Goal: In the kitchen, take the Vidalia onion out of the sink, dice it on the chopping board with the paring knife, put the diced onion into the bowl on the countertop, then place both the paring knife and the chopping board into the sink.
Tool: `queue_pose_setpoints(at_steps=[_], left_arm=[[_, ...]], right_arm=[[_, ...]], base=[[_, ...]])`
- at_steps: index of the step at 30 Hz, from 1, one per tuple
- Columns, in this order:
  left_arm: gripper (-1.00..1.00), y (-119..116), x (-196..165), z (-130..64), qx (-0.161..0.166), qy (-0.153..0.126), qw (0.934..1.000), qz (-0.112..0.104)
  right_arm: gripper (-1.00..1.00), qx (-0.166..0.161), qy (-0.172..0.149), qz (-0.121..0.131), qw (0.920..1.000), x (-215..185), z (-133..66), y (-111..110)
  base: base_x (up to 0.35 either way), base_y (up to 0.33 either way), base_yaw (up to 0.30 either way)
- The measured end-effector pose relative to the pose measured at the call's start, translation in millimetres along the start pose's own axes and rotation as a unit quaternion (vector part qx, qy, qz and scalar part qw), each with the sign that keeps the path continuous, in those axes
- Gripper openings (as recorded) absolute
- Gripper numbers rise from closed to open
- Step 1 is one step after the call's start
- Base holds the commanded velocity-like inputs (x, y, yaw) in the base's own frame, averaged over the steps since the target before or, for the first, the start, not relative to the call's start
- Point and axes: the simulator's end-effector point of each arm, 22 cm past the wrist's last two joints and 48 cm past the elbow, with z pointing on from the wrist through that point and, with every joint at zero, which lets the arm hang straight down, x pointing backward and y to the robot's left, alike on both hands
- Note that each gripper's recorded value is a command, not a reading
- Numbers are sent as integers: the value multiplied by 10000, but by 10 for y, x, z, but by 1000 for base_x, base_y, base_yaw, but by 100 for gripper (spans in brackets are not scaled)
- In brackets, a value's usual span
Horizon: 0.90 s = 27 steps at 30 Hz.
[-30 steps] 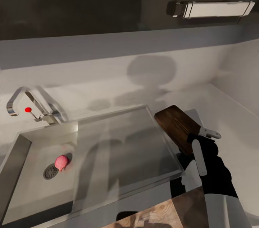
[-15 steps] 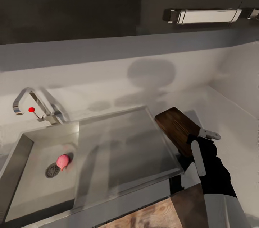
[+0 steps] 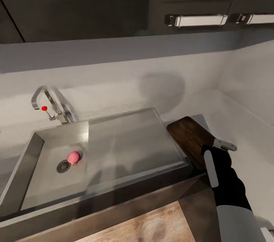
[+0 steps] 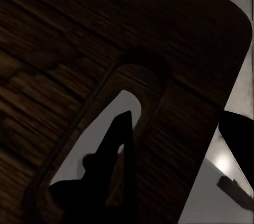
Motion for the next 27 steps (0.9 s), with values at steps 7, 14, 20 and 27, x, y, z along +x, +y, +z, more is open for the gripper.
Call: queue_pose_setpoints(at_steps=[7, 14, 20, 27], left_arm=[[100, -2, -26, 17, 3, -51, 10000, 0], [100, -3, -56, 34, 5, -103, 9999, -1], [100, -5, -83, 49, 8, -150, 9999, -2], [100, -7, -113, 66, 11, -207, 9998, -2]], right_arm=[[-100, 16, 101, -36, 9999, 13, -35, -39], [-100, 120, 67, -77, 9999, -21, -95, -51], [-100, 228, 13, -131, 9997, -59, -158, -53], [-100, -432, -29, 75, 9990, -100, -214, 238]], base=[[-5, 0, 0], [0, 0, 0], [0, 0, 0], [0, 0, 0]])
